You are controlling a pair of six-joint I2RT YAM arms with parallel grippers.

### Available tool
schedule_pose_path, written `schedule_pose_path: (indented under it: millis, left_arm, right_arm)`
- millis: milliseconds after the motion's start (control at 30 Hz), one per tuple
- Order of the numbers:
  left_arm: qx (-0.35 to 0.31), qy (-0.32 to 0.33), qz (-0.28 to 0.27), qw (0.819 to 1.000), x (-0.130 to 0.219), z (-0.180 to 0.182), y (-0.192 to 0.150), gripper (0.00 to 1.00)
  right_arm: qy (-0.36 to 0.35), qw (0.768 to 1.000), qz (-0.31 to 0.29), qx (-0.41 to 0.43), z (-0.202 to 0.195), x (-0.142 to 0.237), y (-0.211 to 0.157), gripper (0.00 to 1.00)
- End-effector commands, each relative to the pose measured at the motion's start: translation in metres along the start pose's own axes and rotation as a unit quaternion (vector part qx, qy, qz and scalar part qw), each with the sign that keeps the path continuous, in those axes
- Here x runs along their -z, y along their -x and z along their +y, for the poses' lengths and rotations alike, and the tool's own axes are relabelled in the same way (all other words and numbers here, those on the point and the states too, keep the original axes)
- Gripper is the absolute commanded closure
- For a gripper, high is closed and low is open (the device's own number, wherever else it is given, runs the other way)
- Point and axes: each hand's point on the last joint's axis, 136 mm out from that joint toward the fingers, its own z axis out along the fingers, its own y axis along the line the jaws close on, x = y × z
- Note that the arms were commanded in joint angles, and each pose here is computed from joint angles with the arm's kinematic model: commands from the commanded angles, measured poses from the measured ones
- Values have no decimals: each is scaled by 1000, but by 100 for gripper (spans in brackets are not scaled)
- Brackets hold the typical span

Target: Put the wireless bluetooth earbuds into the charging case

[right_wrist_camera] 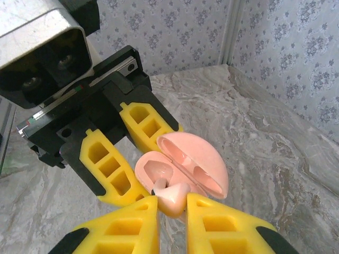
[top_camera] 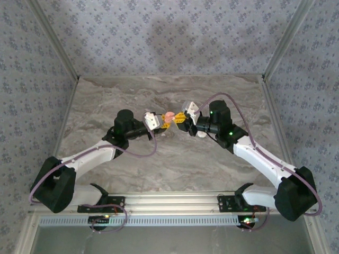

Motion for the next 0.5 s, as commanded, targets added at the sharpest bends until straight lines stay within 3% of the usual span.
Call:
schedule_pose_path:
  millis: [0,467]
  left_arm:
    - [-35,-12,-44,998,5,-1,35,90]
    - [-35,-5,-25,999,5,0,29,90]
  right_arm:
    - [4,1000,4,11,0,0,7,81]
    - [16,999,17,41,7,1,18,82]
